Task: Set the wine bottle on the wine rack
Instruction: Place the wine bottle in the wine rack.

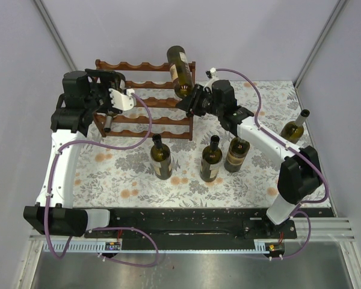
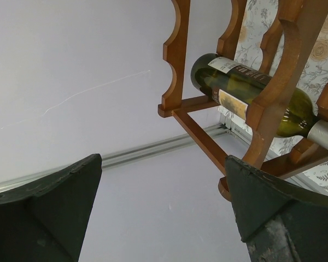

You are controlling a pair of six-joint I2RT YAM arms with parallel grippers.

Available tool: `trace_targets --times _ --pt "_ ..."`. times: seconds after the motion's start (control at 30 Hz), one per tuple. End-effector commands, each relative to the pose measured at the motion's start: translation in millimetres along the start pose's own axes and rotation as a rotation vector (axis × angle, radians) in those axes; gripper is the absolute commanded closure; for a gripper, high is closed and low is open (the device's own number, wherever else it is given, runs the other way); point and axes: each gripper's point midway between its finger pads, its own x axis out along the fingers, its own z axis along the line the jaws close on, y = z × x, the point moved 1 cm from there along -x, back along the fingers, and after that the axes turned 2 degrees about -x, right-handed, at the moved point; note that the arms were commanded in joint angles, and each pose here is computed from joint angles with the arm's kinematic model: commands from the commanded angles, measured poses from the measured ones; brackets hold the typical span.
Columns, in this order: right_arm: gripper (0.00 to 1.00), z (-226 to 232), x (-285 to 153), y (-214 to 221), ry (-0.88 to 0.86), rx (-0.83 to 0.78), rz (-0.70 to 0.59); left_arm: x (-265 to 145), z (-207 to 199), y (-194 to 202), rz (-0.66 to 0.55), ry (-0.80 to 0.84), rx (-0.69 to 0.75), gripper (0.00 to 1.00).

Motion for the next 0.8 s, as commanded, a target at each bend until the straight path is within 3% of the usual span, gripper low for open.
trace_targets --times 0.0,0.3,0.57,0.77 --pt "1.00 40.2 -5.4 -61.0 -0.136 -0.134 -0.208 -7.0 17.6 -5.1 -0.024 -0.068 0.023 0.01" --pt "1.00 31.2 0.4 -80.2 -0.107 -0.170 -0.222 -4.5 15.5 -3.3 -0.016 -0.064 0.036 0.01" --pt "1.00 14.8 -5.6 -72.4 -0.028 -0.285 -0.089 -10.0 14.2 -0.7 0.007 -0.067 0.075 0.01" --pt "1.00 33.2 -16.4 -88.0 -0.087 -0.279 -0.133 -18.0 17.6 -4.2 0.014 -0.083 0.113 0.01"
